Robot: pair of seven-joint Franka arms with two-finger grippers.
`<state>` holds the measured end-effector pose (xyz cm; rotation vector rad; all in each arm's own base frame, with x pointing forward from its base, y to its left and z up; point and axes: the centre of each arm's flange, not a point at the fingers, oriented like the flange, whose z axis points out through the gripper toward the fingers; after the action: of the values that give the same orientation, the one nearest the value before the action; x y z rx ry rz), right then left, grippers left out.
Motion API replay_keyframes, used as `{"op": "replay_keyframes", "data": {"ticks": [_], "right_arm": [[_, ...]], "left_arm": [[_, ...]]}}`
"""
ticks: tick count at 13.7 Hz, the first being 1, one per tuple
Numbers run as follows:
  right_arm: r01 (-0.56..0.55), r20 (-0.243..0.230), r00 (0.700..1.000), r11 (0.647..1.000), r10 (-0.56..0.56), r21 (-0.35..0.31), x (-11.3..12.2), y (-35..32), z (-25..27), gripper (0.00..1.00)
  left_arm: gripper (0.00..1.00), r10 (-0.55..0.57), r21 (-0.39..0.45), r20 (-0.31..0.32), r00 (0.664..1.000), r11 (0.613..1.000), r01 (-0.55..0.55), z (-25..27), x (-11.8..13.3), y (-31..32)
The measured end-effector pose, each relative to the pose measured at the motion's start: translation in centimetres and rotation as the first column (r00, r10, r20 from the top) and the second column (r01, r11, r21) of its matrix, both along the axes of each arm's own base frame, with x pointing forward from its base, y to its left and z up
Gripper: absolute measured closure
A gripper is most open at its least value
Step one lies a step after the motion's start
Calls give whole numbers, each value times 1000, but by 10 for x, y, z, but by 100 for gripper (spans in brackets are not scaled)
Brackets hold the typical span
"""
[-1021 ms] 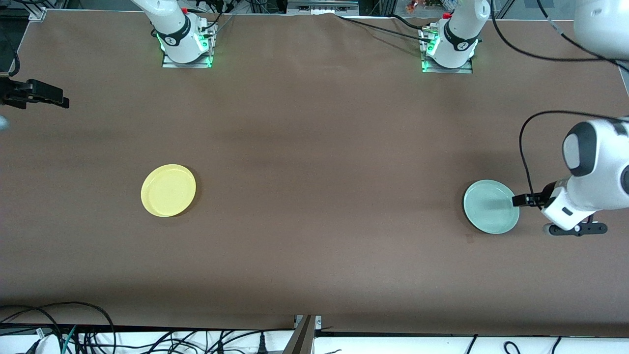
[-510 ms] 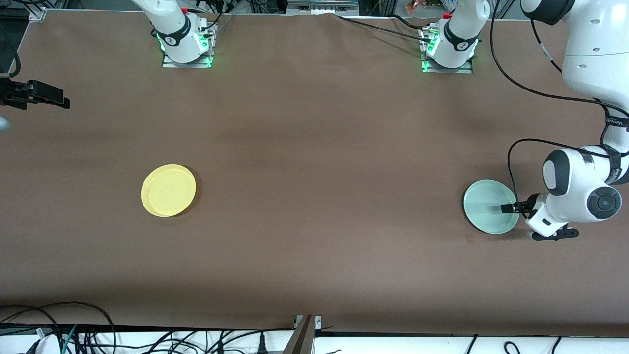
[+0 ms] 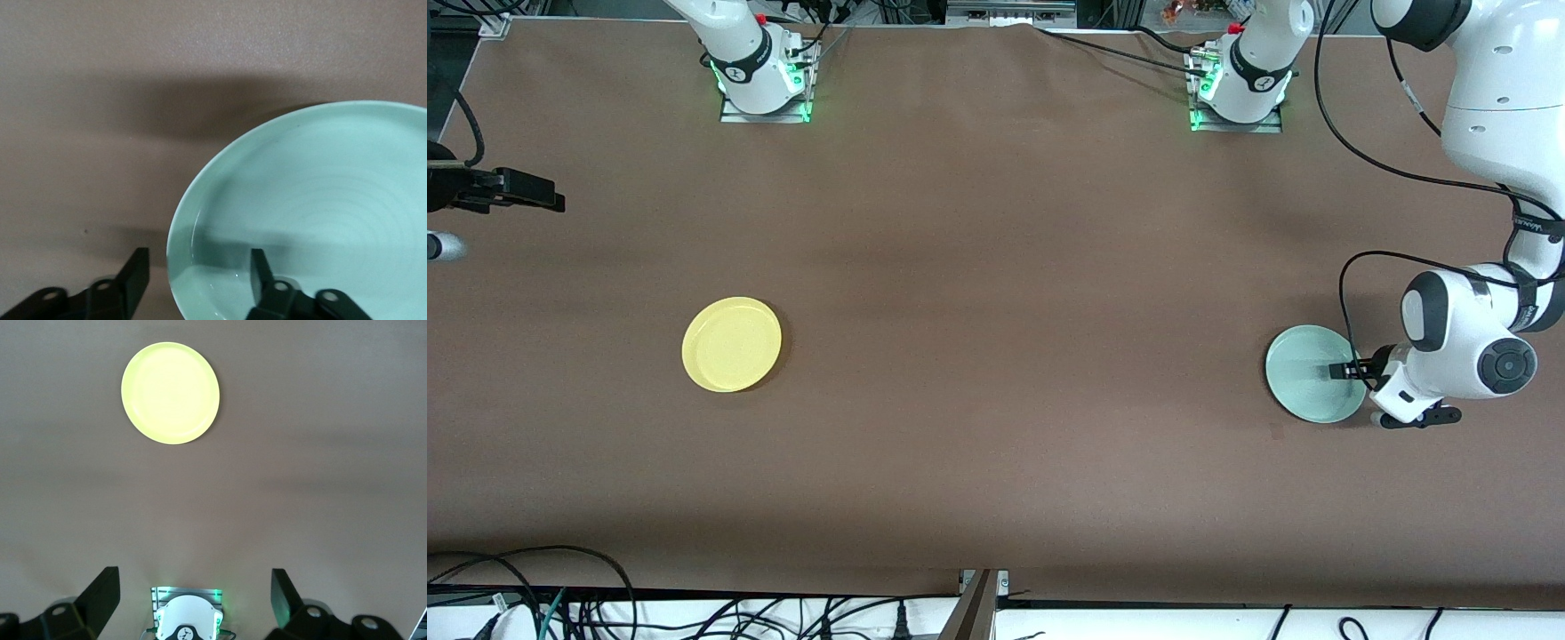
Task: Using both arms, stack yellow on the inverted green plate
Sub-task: 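Grasp the green plate with the left gripper while the right gripper reaches yellow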
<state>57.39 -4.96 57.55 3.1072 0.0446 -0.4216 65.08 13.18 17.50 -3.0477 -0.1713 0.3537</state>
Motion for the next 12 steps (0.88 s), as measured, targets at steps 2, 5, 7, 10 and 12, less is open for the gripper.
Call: {"op": "replay_keyframes", "data": {"ticks": [2,5,7,10,12], "right_arm": [[0,-6,1000,1000,0,-5,2,-1,-4,0],[3,-37,999,1000,-3,-8,9,-3,-22,0],[5,-51,999,1000,-6,-10,14,-5,-34,0],[5,-43,999,1000,-6,-13,24,-6,-49,0],[6,-48,999,1000,-7,-9,36,-7,-72,0]], "left_arm": [[58,-22,-5,-2,1000,1000,22,0,0,0],[88,-41,-8,-3,999,999,41,1,1,-4],[94,-54,-7,5,999,999,54,9,4,-10],[97,-95,-8,-11,995,995,95,34,18,-40],[97,-140,-5,-30,990,990,140,79,36,-76]]}}
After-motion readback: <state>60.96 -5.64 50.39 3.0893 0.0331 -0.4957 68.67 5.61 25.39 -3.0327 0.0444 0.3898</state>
